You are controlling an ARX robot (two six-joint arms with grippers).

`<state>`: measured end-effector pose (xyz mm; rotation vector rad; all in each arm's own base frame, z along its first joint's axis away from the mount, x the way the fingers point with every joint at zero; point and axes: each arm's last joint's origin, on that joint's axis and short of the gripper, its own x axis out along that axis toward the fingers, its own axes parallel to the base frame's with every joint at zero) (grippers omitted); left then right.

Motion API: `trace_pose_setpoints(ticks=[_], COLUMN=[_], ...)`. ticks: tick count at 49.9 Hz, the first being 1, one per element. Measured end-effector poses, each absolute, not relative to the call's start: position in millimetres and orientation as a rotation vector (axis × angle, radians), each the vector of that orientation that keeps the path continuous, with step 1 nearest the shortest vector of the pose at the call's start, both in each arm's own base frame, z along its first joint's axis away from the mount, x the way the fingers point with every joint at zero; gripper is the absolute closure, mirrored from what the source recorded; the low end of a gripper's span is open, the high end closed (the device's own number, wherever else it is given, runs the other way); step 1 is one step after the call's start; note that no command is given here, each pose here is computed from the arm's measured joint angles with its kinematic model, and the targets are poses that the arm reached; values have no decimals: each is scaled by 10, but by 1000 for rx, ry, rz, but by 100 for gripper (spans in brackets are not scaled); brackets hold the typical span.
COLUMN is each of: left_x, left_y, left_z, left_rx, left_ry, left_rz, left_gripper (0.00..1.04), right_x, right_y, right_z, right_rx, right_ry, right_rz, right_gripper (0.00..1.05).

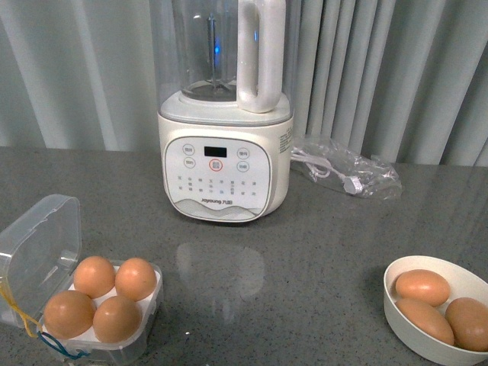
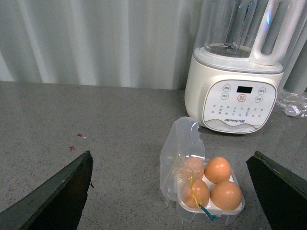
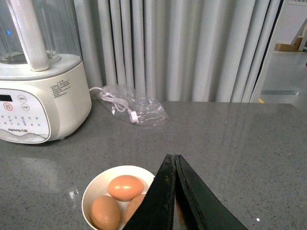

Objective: Put egg into box

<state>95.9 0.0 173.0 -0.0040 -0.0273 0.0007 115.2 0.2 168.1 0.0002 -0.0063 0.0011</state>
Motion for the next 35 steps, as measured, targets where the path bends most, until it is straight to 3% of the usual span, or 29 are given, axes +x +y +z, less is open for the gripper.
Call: trace_pose_setpoints(ticks=[35], left_x=[959], left_y=[0], left_z=[1730], left_rx=[-4], left_ry=[-27], left_rz=[1], left_gripper=[7], right_x=[977], right_y=[2], right_z=[1650], right_rx=[0], right_ry=[-1], right_rz=[2], right_gripper=[102])
